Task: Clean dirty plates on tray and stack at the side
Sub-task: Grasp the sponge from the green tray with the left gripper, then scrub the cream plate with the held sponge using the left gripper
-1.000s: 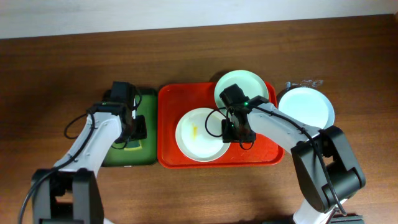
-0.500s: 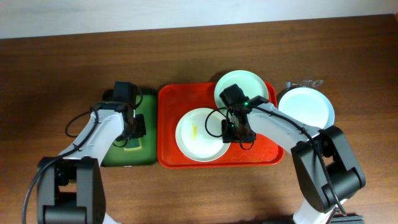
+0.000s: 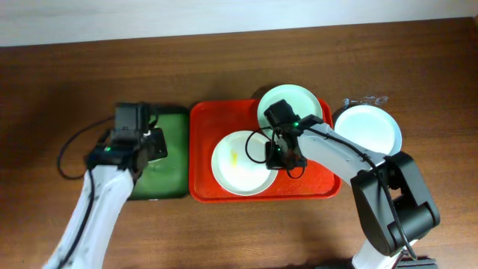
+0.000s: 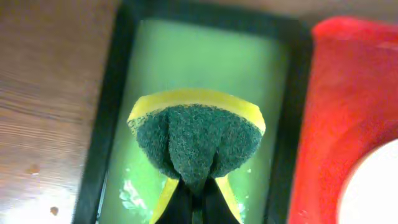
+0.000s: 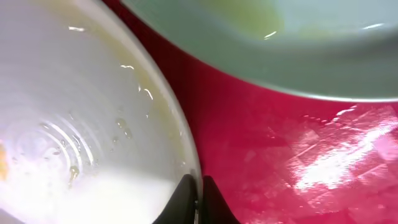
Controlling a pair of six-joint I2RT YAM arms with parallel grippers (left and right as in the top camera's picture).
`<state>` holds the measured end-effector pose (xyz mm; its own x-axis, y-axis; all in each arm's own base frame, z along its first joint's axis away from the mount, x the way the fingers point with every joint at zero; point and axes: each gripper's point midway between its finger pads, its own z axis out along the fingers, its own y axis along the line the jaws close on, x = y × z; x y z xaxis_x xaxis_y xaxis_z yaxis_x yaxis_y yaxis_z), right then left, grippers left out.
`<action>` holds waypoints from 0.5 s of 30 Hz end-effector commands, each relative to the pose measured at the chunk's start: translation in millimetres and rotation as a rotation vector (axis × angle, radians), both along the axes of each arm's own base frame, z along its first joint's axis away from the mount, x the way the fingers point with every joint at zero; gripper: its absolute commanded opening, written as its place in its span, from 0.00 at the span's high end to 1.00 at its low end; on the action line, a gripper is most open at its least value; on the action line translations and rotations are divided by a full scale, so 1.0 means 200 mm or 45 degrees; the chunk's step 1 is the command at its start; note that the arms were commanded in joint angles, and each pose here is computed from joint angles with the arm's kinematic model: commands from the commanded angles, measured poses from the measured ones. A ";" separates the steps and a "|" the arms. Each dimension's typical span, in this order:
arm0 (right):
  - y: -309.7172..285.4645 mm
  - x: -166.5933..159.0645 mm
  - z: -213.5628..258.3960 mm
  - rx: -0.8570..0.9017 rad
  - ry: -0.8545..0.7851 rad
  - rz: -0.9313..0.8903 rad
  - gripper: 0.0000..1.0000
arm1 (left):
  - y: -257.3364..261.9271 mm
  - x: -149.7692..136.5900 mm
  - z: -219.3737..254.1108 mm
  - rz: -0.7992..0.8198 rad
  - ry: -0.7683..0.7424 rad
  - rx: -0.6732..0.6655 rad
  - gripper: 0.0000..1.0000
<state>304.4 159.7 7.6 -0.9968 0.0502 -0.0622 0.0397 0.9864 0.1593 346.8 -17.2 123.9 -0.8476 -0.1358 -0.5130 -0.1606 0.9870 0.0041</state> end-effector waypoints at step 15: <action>0.06 -0.05 0.01 0.094 0.084 -0.146 0.96 | -0.12 -0.02 -0.03 -0.085 0.360 -0.021 1.00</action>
